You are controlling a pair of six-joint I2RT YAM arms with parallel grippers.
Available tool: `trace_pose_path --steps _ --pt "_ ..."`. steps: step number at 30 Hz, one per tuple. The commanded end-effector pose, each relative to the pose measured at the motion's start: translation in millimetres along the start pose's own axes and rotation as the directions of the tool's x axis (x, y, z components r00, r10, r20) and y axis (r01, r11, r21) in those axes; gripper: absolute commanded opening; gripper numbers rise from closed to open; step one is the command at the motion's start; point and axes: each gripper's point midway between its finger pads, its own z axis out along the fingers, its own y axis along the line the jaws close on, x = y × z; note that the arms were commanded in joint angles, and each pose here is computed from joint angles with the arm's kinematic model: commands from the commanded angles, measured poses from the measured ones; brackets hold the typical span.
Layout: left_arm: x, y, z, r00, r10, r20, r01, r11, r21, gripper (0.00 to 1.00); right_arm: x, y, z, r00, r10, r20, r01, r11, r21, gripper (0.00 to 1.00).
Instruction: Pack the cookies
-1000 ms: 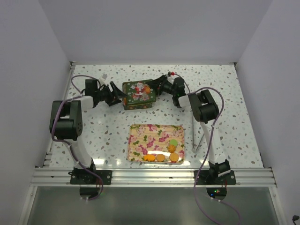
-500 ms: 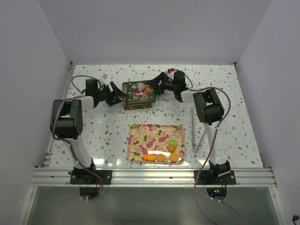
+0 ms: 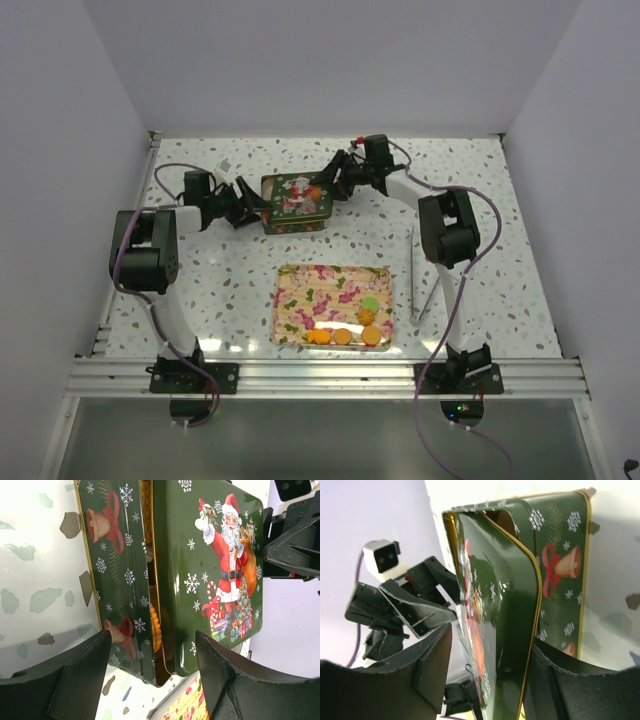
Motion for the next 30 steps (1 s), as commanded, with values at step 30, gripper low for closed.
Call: trace_pose_path --steps 30 --pt "-8 -12 6 0.999 0.027 0.025 -0.028 0.998 0.062 0.72 6 -8 -15 0.998 0.063 -0.026 -0.052 0.951 0.304 0.61"
